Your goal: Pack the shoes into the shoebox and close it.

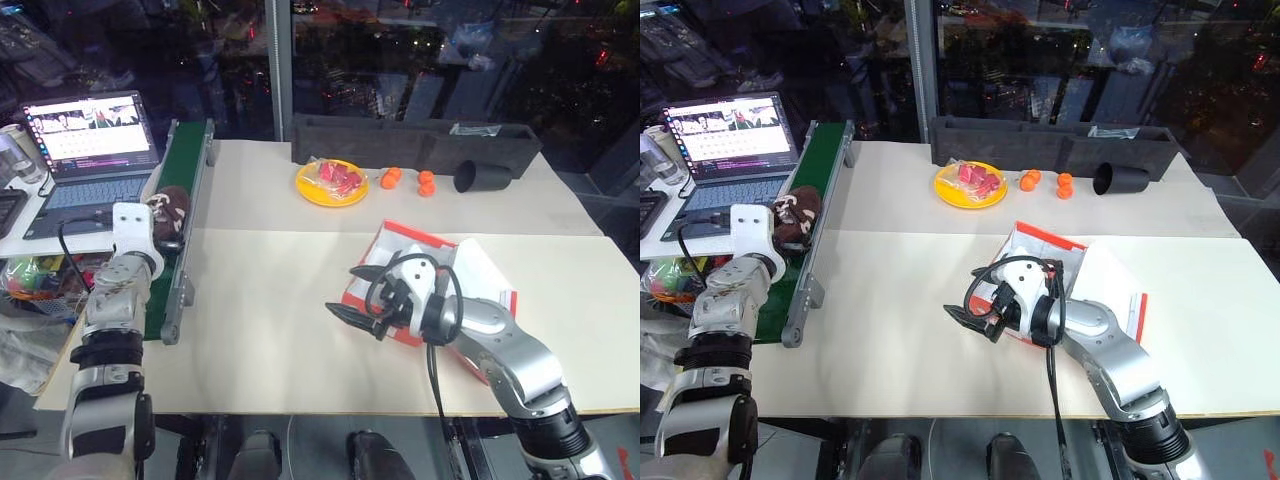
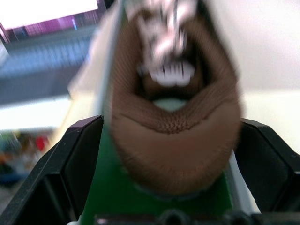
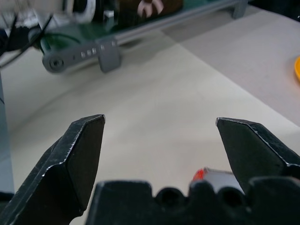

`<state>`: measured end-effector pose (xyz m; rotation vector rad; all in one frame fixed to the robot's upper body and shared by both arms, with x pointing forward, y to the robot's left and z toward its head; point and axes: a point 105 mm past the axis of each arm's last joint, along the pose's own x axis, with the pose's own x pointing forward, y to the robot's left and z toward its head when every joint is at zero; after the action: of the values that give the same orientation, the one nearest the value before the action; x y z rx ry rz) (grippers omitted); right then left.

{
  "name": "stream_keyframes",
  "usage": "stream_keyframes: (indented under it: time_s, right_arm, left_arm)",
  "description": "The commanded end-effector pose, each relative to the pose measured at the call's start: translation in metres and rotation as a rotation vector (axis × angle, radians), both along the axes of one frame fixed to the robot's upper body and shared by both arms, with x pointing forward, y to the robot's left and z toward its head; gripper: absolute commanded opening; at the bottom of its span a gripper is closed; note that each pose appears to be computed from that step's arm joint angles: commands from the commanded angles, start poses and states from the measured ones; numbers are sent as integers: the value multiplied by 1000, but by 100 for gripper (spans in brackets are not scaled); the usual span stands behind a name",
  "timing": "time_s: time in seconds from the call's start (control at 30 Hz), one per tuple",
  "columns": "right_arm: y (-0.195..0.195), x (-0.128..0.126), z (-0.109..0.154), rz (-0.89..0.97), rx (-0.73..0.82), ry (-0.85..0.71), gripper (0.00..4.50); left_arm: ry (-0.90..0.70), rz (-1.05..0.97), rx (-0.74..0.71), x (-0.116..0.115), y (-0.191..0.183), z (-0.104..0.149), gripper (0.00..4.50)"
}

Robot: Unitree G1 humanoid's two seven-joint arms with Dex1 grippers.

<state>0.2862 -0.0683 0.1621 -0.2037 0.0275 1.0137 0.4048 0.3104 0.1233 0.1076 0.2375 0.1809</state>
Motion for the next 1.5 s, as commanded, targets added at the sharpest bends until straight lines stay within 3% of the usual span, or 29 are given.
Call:
stream_keyframes:
  time_s: [0.03, 0.13, 0.27, 0.37, 0.47, 0.57, 0.7, 0.9, 1.13, 1.23, 1.43, 1.5]
  right_arm:
    - [1, -2, 26, 9, 53, -70, 450]
    - [1, -1, 24, 4, 45, -66, 450]
    - [0, 1, 23, -10, 53, -61, 450]
    - [-4, 8, 29, -52, 98, -51, 450]
    - [-21, 39, 31, -242, 200, 65, 450]
    - [-28, 66, 24, -410, 330, 277, 450]
    - [-3, 66, 34, -329, 595, 552, 450]
    - [14, 69, 66, -273, 729, 613, 450]
    - [9, 77, 65, -352, 744, 622, 450]
    - [4, 77, 62, -388, 737, 613, 384]
    - [3, 75, 62, -398, 723, 602, 177]
    - [3, 75, 61, -400, 716, 598, 177]
  left_arm:
    - [-33, 13, -63, 3, -4, 11, 375]
    - [-37, 14, -75, 4, -6, 13, 277]
    - [-198, -19, -95, 8, -17, 43, 277]
    - [-381, -152, -99, 7, -49, 78, 277]
    - [-492, -356, -168, -3, -98, 101, 277]
    - [-433, -655, -268, -21, -159, 93, 277]
    - [-325, -871, -356, -45, -202, 78, 277]
    - [-271, -1000, -378, -59, -237, 74, 277]
    - [-258, -1070, -377, -67, -253, 72, 277]
    - [-252, -1055, -353, -65, -251, 70, 270]
    - [-229, -1040, -306, -62, -249, 63, 270]
    - [-222, -1043, -299, -62, -249, 61, 270]
